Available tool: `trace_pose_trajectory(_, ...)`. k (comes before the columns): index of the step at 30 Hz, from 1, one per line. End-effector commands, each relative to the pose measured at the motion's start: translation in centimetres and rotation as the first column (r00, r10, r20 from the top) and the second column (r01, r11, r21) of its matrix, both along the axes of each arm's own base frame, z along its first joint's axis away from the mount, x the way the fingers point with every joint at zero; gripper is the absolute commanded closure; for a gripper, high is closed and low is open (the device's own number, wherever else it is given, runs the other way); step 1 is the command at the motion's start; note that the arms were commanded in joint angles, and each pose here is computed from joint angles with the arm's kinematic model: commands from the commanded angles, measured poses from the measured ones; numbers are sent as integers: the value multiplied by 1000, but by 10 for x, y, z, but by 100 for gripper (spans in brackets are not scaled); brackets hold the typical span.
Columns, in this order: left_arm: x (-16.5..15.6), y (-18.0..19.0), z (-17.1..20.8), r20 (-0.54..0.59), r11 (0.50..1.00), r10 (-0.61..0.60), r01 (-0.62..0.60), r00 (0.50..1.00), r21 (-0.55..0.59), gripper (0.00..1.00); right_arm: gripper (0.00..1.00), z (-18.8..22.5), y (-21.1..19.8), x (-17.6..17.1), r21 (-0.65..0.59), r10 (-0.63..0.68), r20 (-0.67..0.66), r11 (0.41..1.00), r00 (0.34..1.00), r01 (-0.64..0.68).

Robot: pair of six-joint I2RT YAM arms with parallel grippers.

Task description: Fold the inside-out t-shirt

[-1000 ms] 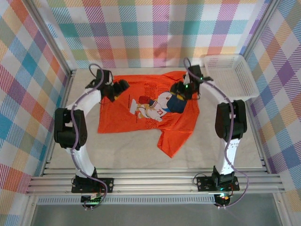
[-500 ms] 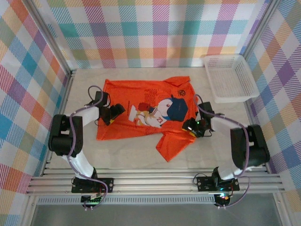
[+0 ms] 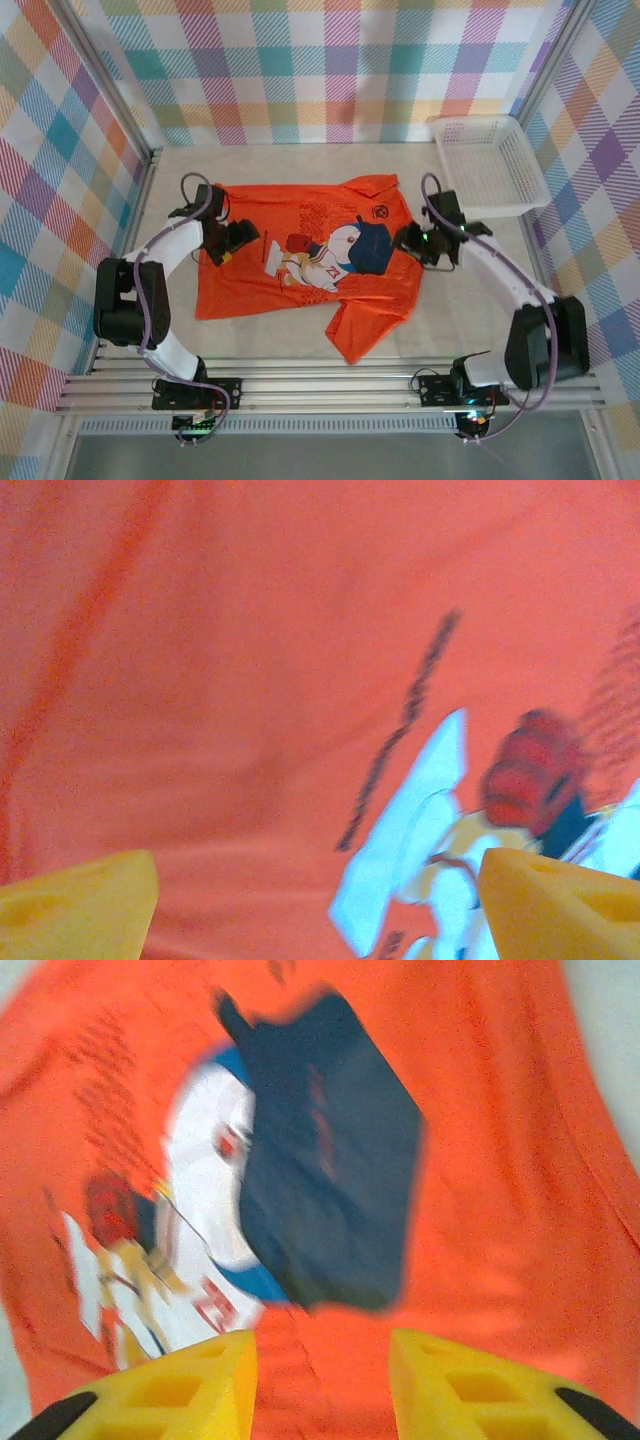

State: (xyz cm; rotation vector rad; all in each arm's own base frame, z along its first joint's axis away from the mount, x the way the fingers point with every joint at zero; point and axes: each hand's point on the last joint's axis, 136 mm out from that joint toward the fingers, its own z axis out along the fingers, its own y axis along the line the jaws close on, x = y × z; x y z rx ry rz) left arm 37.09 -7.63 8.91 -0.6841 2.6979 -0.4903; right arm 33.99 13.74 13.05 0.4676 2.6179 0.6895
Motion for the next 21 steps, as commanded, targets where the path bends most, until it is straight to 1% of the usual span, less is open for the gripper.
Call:
trace_pose_trajectory(1, 14, -3, 34, 99, 1000, -8, 7, 995, 17, 17, 62, 1, 15, 63, 5, -23, 86, 1000, 996, 23)
trace_pose_trajectory(3, 23, -7, 42, 163, 1000, 0, -2, 987, 11, 17, 62, 0, 21, 104, -2, -56, 106, 998, 993, 56)
trace_pose_trajectory(5, 29, -10, 43, 204, 1000, 6, -6, 979, 0, 18, 63, -7, 25, 137, -15, -81, 111, 996, 991, 83)
trace_pose_trajectory(8, 32, -9, 43, 227, 1000, 10, -11, 974, 3, 17, 61, -20, 34, 178, -24, -87, 100, 996, 991, 90)
trace_pose_trajectory(11, 32, -7, 39, 219, 1000, 0, -5, 976, 23, 17, 60, -31, 39, 206, -42, -96, 89, 994, 991, 100)
trace_pose_trajectory(14, 33, -7, 34, 210, 1000, -8, 2, 978, 29, 17, 60, -46, 40, 219, -55, -113, 69, 992, 991, 117)
trace_pose_trajectory(21, 37, -9, 30, 200, 1000, -5, 2, 980, 20, 17, 56, -69, 46, 224, -29, -137, 39, 990, 990, 138)
